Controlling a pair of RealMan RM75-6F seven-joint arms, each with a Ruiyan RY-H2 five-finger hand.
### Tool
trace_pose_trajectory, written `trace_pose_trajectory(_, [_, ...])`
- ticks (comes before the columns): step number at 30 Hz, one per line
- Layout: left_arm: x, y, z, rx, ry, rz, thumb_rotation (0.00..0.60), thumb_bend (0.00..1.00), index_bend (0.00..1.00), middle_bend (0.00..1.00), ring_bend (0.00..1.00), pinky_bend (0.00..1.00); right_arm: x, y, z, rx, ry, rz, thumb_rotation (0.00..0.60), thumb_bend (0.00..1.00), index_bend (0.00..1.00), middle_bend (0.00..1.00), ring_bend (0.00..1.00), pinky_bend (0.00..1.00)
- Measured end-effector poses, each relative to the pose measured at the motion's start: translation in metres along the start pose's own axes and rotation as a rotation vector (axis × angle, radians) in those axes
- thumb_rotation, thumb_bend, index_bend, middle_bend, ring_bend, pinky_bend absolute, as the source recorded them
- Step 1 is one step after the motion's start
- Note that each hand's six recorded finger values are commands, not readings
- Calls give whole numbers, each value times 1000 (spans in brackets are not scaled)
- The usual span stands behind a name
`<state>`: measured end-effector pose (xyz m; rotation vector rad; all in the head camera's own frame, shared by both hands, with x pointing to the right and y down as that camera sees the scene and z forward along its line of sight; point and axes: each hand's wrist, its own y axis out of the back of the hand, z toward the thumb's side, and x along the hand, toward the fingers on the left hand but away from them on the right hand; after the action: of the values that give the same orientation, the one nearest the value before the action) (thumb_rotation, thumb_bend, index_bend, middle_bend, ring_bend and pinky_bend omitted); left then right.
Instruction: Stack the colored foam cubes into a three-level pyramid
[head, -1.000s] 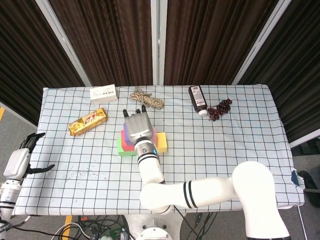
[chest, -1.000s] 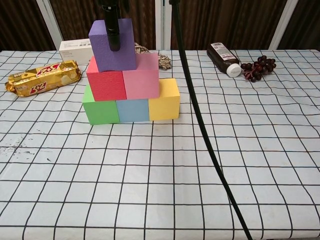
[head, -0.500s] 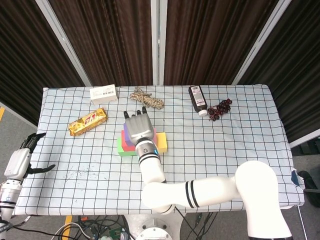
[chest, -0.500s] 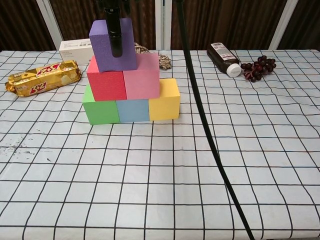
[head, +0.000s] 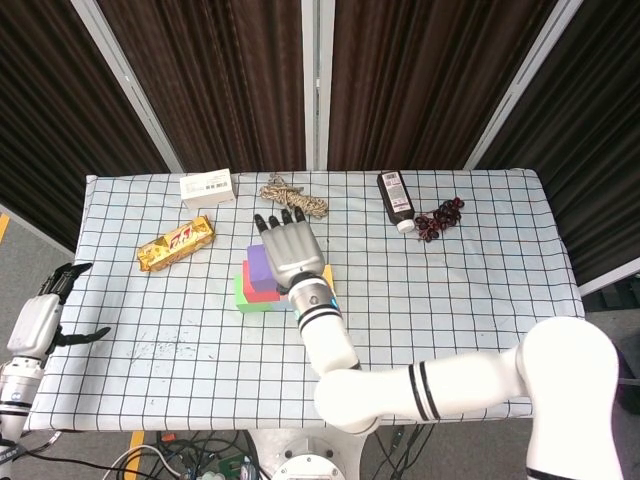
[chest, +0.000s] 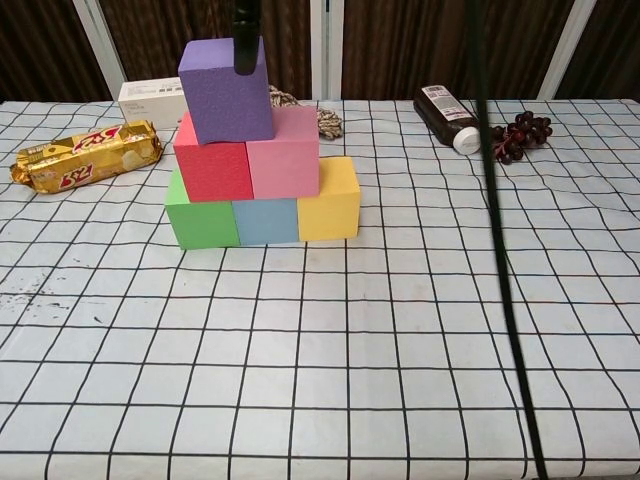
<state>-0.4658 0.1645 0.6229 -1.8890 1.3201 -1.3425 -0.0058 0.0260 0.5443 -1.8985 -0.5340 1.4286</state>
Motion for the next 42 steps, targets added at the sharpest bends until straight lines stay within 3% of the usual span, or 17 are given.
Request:
trace_pose_trajectory(9, [2, 8, 11, 58, -12, 31, 600, 0, 100, 93, 0, 96, 57, 9, -84, -108, -7, -63, 600, 0, 0, 20, 0, 0])
trace_pose_trajectory(18, [0, 18, 30, 155, -64, 79, 600, 0, 99, 94, 0, 99, 100, 3, -168, -103, -17, -311, 600, 0, 0, 0, 0, 0])
trace_pose_trajectory(23, [-7, 22, 44, 188, -115, 109, 600, 0, 100, 108, 0, 106, 140, -30, -223, -103, -24, -416, 600, 0, 0, 0, 0, 0])
trace_pose_trajectory(27, [-14, 20, 44, 194, -121, 98, 600, 0, 100, 108, 0, 109, 182, -83, -276, -71, -93, -415, 600, 0, 0, 0, 0, 0])
trace_pose_trajectory(31, [-26, 17, 39, 280, -105, 73, 600, 0, 100, 108, 0, 109, 229, -136, -317, 35, -186, -396, 600, 0, 0, 0, 0, 0])
trace_pose_trajectory(36, [-43, 11, 29, 396, -78, 44, 600, 0, 99, 104, 0, 109, 260, -170, -329, 54, -237, -403, 600, 0, 0, 0, 0, 0])
trace_pose_trajectory(42, [-54, 8, 26, 411, -71, 42, 600, 0, 98, 101, 0, 108, 261, -177, -332, 38, -242, -414, 600, 0, 0, 0, 0, 0])
